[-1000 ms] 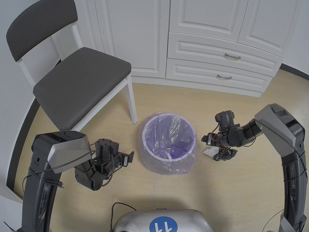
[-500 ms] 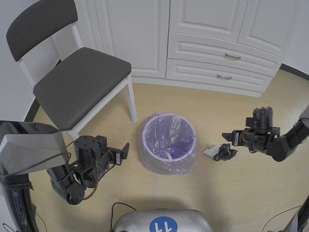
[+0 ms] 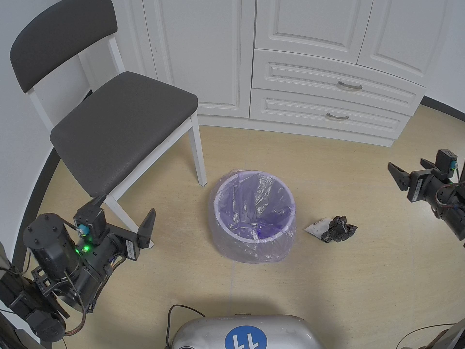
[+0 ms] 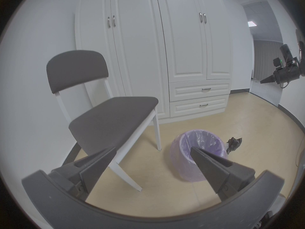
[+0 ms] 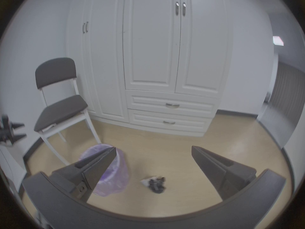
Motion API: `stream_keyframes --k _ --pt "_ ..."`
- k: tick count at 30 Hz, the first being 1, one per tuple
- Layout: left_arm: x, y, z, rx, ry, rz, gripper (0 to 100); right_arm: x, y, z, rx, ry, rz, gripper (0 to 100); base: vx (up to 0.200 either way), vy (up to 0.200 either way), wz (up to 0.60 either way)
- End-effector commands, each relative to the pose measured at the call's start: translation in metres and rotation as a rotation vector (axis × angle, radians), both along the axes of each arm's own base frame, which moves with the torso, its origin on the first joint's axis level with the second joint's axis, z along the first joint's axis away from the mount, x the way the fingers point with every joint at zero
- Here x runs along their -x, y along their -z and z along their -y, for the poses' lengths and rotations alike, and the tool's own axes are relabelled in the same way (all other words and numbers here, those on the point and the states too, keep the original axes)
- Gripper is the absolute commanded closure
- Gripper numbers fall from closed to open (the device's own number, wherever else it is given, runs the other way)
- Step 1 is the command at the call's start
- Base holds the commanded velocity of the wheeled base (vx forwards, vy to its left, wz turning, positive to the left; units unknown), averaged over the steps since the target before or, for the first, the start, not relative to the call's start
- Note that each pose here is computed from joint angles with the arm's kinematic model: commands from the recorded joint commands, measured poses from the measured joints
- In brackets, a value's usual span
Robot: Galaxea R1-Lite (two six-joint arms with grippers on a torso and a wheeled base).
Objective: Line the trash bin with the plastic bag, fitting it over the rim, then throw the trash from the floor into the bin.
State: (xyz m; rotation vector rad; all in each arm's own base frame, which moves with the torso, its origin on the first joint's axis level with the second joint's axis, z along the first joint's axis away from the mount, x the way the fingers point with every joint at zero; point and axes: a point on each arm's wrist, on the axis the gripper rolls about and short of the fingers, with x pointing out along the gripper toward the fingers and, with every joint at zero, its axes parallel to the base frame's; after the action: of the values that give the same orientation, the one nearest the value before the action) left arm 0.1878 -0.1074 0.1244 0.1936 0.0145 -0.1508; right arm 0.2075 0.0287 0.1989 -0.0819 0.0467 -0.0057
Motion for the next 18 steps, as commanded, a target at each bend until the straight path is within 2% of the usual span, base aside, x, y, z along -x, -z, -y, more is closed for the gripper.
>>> stream_keyframes --k 1,4,9,13,15,16,18 --pt "0.009 -0.026 -0.003 0.049 0.003 0.105 0 0.036 -0.004 0.026 0.106 0.118 0.059 0 0.000 0.000 0.00" --pt "0.013 -0.036 -0.006 0.081 -0.001 0.149 0 0.049 0.002 0.034 0.158 0.166 0.049 0 0.000 0.000 0.00" --pt "0.038 -0.036 -0.021 0.134 0.010 0.136 0 0.065 0.000 0.037 0.167 0.183 0.069 0 0.000 0.000 0.00" --pt "0.053 -0.030 -0.032 0.184 0.004 0.102 0 0.046 -0.012 0.034 0.155 0.132 -0.063 0 0.000 0.000 0.00" --pt "0.052 -0.029 -0.032 0.175 -0.005 0.083 0 0.033 -0.019 0.032 0.100 0.097 -0.125 0 0.000 0.000 0.00" --pt "0.047 -0.035 -0.034 0.172 -0.035 0.092 0 0.020 -0.026 0.028 -0.019 0.065 -0.184 0 0.000 0.000 0.00" --pt "0.039 -0.055 -0.034 0.193 -0.059 0.131 0 0.006 -0.028 0.019 -0.166 0.029 -0.283 0 0.000 0.000 0.00"
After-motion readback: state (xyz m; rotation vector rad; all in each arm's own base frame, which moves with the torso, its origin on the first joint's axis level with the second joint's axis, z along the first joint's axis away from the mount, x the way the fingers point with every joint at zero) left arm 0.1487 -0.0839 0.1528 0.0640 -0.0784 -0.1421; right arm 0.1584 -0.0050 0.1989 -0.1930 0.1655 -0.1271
